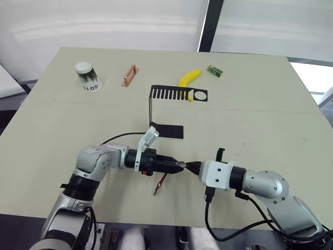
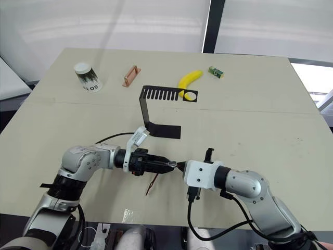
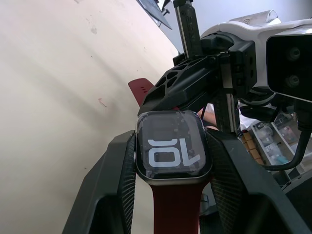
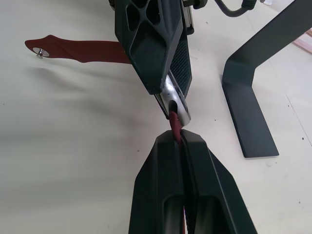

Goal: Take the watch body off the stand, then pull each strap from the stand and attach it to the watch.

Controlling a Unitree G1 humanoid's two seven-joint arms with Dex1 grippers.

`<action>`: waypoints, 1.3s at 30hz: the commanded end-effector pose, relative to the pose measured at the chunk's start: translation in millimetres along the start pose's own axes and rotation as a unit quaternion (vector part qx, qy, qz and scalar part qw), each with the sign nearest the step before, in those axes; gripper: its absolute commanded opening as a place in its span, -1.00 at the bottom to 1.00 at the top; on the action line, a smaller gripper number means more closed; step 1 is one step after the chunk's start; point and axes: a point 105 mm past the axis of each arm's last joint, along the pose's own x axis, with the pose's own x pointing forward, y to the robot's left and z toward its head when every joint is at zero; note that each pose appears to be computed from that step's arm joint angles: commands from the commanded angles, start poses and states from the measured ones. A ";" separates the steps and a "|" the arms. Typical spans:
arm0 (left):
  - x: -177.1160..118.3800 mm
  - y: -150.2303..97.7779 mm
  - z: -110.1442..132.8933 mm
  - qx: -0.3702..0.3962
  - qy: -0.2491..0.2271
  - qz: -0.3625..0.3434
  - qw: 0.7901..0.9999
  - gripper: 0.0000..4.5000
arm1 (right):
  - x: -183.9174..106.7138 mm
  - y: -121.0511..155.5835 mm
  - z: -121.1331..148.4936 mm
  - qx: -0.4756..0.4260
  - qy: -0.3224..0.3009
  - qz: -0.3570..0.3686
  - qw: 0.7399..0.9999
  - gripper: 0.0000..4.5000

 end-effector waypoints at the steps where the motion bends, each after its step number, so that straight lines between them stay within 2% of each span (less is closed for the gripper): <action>1: 17.7 -13.7 -2.3 0.029 0.014 -0.040 0.999 -0.28 | -0.3 0.9 24.6 -0.023 -0.046 -0.001 0.999 -1.00; 13: 19.7 -13.1 -2.2 0.034 0.010 -0.037 0.999 -0.28 | -0.1 3.7 24.5 -0.019 -0.044 0.004 0.999 -1.00; 17: 18.0 -12.0 -2.3 0.039 0.009 -0.034 0.999 -0.28 | -4.4 6.2 21.2 0.026 -0.037 0.007 0.999 -1.00; 18: 16.8 -11.2 -1.6 0.043 0.006 -0.032 0.999 -0.28 | -7.0 8.5 19.9 0.030 -0.032 0.014 0.999 -0.73; 20: 12.1 -12.6 1.8 0.060 -0.005 -0.036 0.998 -0.28 | -15.0 9.5 16.5 0.028 -0.018 0.020 0.999 -0.37; 24: -1.8 -22.4 14.3 0.140 -0.050 -0.059 0.987 -0.28 | -40.6 8.7 5.9 0.024 0.012 0.023 0.999 0.50; 26: -15.6 -28.7 23.5 0.278 -0.075 -0.056 0.956 -0.28 | -61.0 12.8 -1.8 0.029 0.025 0.030 0.999 0.96; 27: -21.0 -31.0 24.3 0.336 -0.076 -0.054 0.937 -0.28 | -68.7 15.1 -3.3 0.032 0.027 0.035 0.999 0.98; 29: -32.5 -35.7 22.2 0.473 -0.056 -0.047 0.878 -0.28 | -88.2 14.3 -0.7 0.074 0.001 0.008 0.997 0.98; 31: -39.0 -37.4 20.4 0.552 -0.041 -0.040 0.832 -0.28 | -103.5 14.8 1.2 0.104 -0.017 -0.018 0.994 0.98; 33: -45.0 -37.8 24.4 0.613 -0.042 -0.019 0.788 -0.28 | -117.0 17.7 11.1 0.129 -0.068 -0.039 0.989 0.98; 35: -51.1 -36.8 23.0 0.643 -0.030 -0.007 0.765 -0.28 | -128.6 22.3 19.1 0.148 -0.107 -0.052 0.982 0.98; 39: -56.1 -37.6 17.4 0.658 -0.012 0.000 0.753 -0.28 | -140.7 21.1 16.4 0.193 -0.113 -0.086 0.971 0.98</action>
